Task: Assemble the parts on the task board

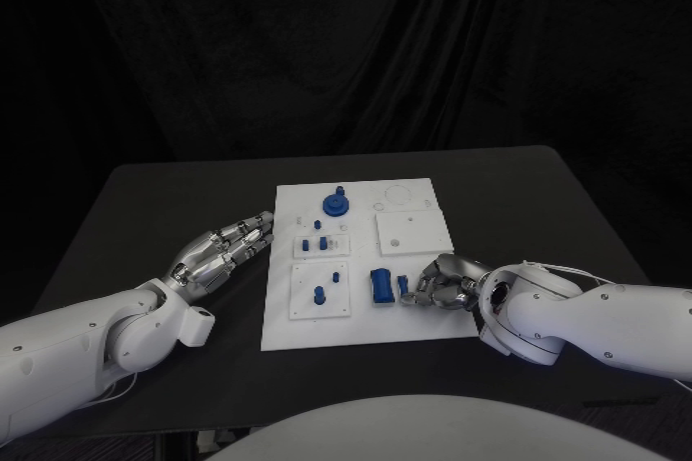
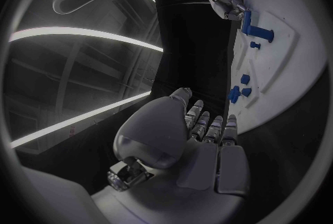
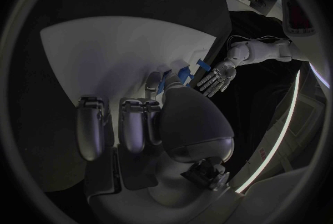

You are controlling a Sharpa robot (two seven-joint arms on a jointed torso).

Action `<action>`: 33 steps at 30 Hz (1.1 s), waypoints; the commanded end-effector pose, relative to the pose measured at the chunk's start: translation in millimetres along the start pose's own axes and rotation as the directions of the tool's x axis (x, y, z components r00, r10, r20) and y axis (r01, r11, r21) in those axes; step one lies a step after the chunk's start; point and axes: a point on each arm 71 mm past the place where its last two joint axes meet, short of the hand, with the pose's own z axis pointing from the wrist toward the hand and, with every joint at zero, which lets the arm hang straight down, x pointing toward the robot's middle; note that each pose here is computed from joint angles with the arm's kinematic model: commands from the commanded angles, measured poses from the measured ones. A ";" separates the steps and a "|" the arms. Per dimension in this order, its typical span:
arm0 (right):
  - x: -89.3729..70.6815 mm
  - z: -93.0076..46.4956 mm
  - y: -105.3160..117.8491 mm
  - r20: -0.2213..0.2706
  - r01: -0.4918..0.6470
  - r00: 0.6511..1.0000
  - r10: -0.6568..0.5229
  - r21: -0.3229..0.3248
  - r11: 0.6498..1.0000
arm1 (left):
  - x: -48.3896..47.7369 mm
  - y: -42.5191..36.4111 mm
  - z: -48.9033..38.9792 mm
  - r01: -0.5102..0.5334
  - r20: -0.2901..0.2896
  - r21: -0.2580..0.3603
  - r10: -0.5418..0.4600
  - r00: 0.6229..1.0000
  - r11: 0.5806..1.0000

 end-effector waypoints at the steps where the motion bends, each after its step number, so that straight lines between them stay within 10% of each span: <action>1: 3.5 -0.8 -2.1 -0.025 0.015 1.000 -0.014 0.018 1.000 | 1.4 -1.1 0.1 0.010 -0.002 0.022 -0.010 1.000 1.000; 12: -26.5 -16.3 12.7 0.179 -0.050 0.980 0.082 -0.177 0.983 | 4.0 -14.2 -9.8 -0.038 0.061 0.134 0.030 0.998 0.990; 20: -82.3 -23.1 45.6 0.360 -0.096 0.885 0.296 -0.482 0.871 | 9.4 -38.0 -12.7 -0.079 0.088 0.219 0.061 0.994 0.972; 33: -96.9 -19.3 43.3 0.298 -0.188 0.820 0.488 -0.665 0.723 | 22.5 -51.9 -0.1 -0.097 0.079 0.310 0.076 0.994 0.946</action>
